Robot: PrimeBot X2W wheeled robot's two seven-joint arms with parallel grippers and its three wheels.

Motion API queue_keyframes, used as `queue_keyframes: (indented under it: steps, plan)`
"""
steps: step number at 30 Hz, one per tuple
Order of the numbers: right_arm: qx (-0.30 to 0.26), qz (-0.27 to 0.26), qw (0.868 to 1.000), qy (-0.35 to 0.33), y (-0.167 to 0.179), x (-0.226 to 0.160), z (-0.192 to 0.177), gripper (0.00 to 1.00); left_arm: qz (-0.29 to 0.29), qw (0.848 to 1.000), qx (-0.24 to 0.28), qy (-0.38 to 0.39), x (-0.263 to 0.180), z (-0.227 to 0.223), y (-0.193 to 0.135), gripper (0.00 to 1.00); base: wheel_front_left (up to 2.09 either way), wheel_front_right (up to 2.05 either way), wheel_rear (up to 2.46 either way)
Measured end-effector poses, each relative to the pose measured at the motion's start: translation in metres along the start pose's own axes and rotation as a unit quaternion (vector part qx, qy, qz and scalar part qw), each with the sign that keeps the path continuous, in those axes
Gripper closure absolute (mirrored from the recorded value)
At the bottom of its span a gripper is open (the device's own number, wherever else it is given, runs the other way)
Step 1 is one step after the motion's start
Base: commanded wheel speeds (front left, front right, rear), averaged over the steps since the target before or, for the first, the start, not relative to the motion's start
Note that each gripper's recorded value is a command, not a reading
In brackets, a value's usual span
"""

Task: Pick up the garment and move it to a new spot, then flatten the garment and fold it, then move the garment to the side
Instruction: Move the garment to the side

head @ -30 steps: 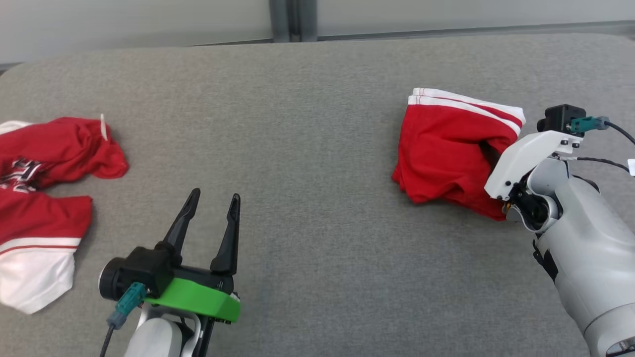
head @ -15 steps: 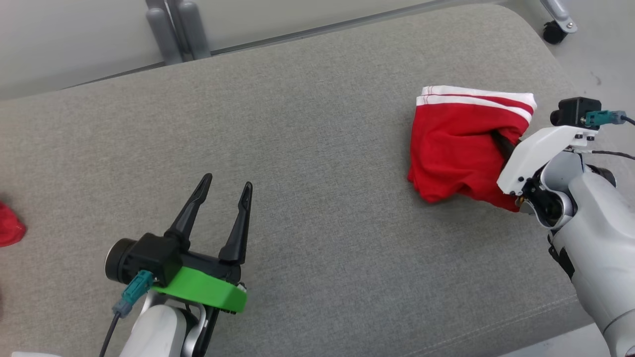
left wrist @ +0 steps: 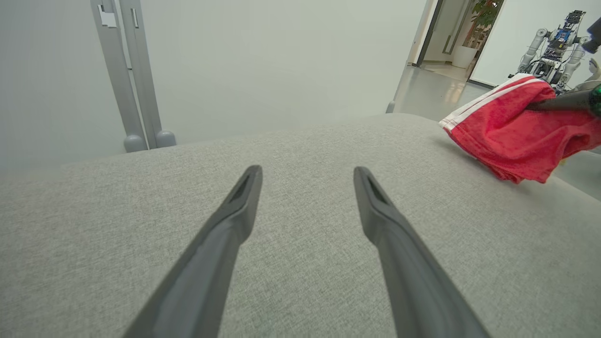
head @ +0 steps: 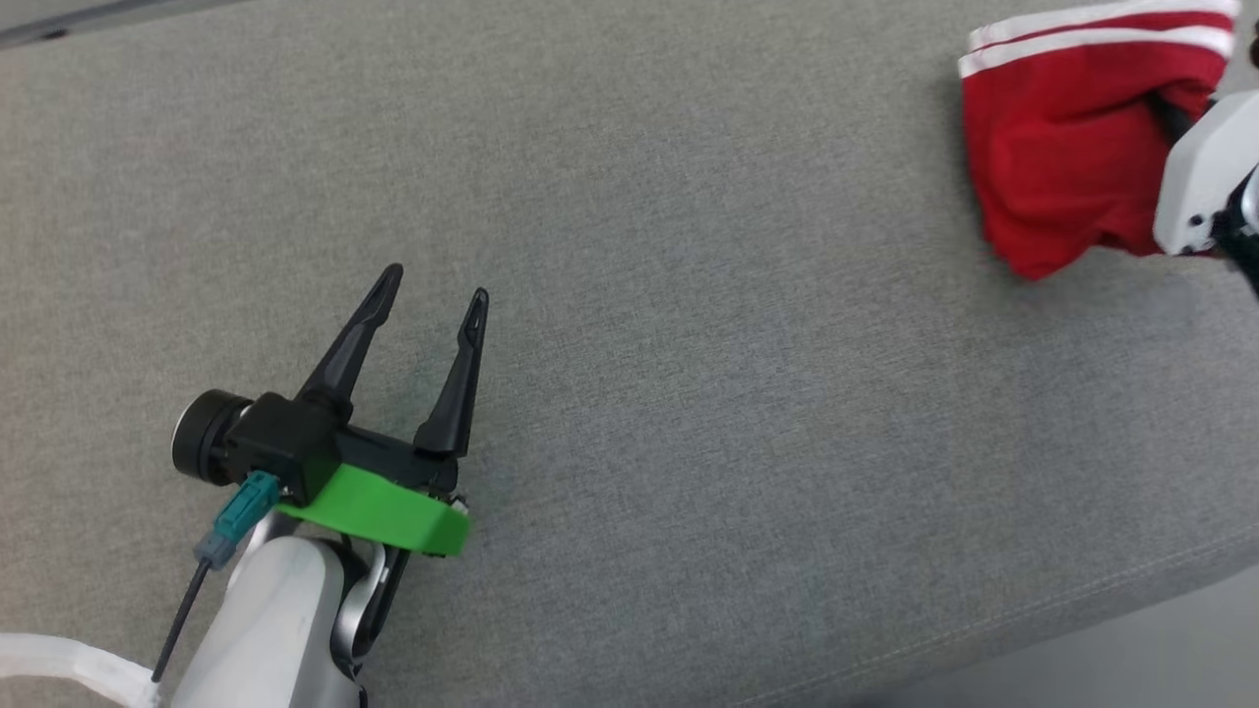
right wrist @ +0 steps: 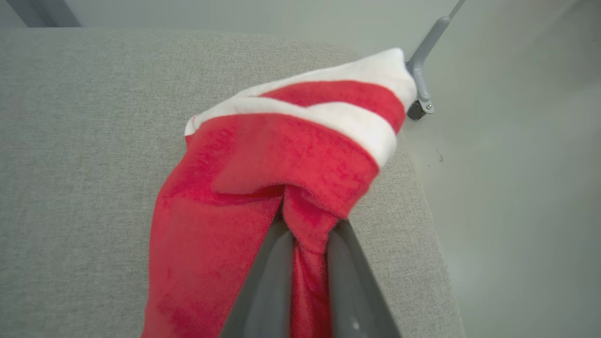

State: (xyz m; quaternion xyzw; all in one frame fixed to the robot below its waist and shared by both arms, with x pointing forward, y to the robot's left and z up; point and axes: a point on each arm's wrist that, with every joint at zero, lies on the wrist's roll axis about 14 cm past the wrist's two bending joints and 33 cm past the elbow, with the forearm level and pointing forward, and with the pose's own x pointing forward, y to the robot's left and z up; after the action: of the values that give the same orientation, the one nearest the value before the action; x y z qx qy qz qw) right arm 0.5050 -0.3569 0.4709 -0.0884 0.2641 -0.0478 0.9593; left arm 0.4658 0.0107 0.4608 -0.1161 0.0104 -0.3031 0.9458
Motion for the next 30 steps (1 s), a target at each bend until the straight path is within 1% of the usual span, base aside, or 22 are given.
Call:
queue_keyframes:
  steps: [4,7,8,9,10,11,15,19,22,24,27,30]
  plan:
    - [-0.068,-0.023,0.997,0.039,-0.020,0.024,-0.010,1.00,0.015,1.000,-0.009,0.013,0.002,-0.016,0.017,0.00,0.00,0.00,0.00]
    - [-0.104,-0.032,0.991,0.072,-0.026,0.040,-0.024,1.00,0.034,0.999,-0.012,0.022,-0.003,-0.025,0.031,0.00,0.00,0.00,0.00]
    - [-0.115,-0.033,0.990,0.079,-0.027,0.045,-0.026,0.94,0.040,0.999,-0.012,0.025,-0.005,-0.027,0.036,0.00,0.00,0.00,0.00]
    - [-0.123,-0.034,0.988,0.084,-0.026,0.051,-0.027,0.58,0.048,0.998,-0.012,0.031,-0.009,-0.031,0.041,0.00,0.00,0.00,0.00]
    - [-0.129,-0.035,0.988,0.083,-0.025,0.057,-0.027,0.40,0.056,0.998,-0.013,0.037,-0.012,-0.035,0.046,0.00,0.00,0.00,0.00]
    - [-0.135,-0.035,0.987,0.081,-0.024,0.062,-0.027,0.00,0.064,0.997,-0.014,0.041,-0.016,-0.037,0.050,0.00,0.00,0.00,0.00]
    - [-0.140,-0.053,0.986,0.071,-0.031,0.072,-0.020,0.00,0.087,0.995,-0.012,0.049,-0.026,-0.040,0.063,0.00,0.00,0.00,0.00]
    - [-0.133,-0.070,0.988,0.028,-0.037,0.068,0.000,0.00,0.098,0.994,-0.009,0.042,-0.033,-0.032,0.065,0.00,0.00,0.00,0.00]
    - [-0.125,-0.061,0.990,-0.015,-0.026,0.062,0.017,0.00,0.107,0.994,-0.007,0.034,-0.041,-0.022,0.064,0.00,0.00,0.00,0.00]
    - [-0.113,-0.053,0.990,-0.065,-0.016,0.055,0.038,0.00,0.113,0.993,-0.006,0.027,-0.047,-0.014,0.061,0.00,0.00,0.00,0.00]
    - [-0.090,-0.036,0.988,-0.123,0.001,0.039,0.058,0.00,0.126,0.992,0.000,0.011,-0.057,0.001,0.060,0.00,0.00,0.00,0.00]
    - [-0.071,-0.017,0.982,-0.172,0.018,0.018,0.077,0.00,0.141,0.990,0.007,-0.009,-0.068,0.019,0.060,0.00,0.00,0.00,0.00]
